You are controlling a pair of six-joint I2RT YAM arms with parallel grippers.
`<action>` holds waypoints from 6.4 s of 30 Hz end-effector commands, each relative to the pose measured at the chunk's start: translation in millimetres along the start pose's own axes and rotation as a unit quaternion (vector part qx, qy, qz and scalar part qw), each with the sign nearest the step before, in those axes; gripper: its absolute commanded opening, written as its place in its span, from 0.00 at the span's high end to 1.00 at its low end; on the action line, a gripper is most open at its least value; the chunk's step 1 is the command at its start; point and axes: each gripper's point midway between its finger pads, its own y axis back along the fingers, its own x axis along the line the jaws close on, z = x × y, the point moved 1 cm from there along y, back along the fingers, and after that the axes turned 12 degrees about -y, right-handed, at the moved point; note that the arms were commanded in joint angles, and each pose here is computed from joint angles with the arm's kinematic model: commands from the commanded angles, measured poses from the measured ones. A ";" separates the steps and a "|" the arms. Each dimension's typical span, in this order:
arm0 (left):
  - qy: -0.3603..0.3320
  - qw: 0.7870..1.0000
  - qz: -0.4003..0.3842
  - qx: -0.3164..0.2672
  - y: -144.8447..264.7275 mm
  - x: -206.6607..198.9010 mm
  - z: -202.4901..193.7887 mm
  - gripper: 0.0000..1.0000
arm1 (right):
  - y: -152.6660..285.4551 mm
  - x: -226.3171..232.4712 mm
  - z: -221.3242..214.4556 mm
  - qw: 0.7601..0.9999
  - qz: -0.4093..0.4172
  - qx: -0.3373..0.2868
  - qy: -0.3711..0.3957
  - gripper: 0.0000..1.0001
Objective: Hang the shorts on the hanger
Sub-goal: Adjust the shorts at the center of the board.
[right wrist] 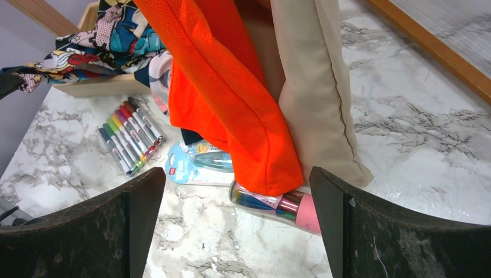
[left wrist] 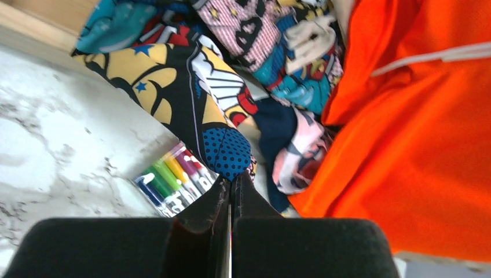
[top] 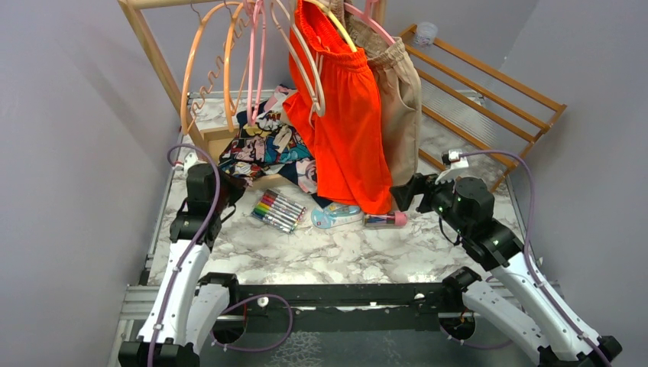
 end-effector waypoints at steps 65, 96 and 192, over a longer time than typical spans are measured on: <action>-0.113 0.777 -0.589 -0.189 255.3 -305.1 195.3 1.00 | 27.9 256.1 25.3 0.916 0.382 -0.011 0.119 0.00; -0.160 0.767 -0.556 -0.279 281.3 -268.2 186.0 0.01 | 182.1 331.4 233.7 0.836 0.481 -0.235 0.122 0.99; -0.350 0.844 -0.404 -0.044 126.2 -151.9 -47.2 0.01 | -57.9 197.2 -88.9 0.958 0.126 0.222 0.132 0.99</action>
